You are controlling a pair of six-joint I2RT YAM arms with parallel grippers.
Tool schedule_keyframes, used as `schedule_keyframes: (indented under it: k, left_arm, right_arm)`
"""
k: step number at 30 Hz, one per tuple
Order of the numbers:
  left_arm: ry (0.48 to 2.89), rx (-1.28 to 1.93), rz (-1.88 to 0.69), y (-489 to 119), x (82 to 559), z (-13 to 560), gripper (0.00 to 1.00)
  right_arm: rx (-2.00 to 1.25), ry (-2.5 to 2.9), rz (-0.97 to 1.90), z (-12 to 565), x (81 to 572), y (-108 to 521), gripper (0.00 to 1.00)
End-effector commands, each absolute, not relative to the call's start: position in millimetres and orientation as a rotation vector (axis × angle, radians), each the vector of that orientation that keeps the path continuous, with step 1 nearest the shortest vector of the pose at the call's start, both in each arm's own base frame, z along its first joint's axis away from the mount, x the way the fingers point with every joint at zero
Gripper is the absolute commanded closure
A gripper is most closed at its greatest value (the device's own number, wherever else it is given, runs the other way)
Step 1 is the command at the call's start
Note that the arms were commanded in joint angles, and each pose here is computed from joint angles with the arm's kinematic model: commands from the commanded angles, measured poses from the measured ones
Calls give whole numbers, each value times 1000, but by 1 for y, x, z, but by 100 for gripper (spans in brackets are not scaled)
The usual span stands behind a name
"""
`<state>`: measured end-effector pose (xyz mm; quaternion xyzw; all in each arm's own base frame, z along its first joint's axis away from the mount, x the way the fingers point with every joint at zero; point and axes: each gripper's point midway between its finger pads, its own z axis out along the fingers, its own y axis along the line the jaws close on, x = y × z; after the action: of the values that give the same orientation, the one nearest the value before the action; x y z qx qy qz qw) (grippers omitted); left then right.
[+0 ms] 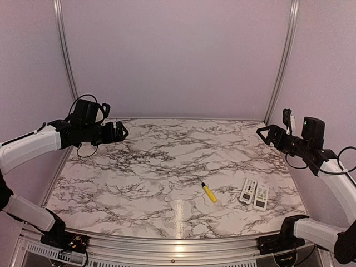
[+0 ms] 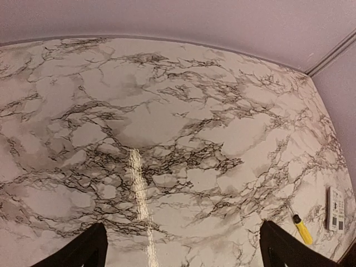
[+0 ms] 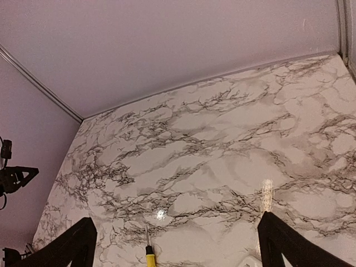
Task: Unload the batteries from the remote control
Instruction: Pick up the remote control from the center of the board.
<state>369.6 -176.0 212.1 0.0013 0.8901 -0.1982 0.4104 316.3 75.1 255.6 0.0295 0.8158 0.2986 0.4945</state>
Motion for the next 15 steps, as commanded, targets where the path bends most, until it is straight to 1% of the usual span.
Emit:
schedule_keyframes:
  k: [1,9,15]
  left_arm:
    - [2269,140,-592,-230,366,204,1]
    - [2314,363,-654,-310,354,184,1]
    - [2329,509,-623,-346,339,179,1]
  right_arm:
    - [93,2033,706,244,303,71,1]
    - [312,2163,470,223,287,32,1]
    - [519,2316,347,195,277,11,1]
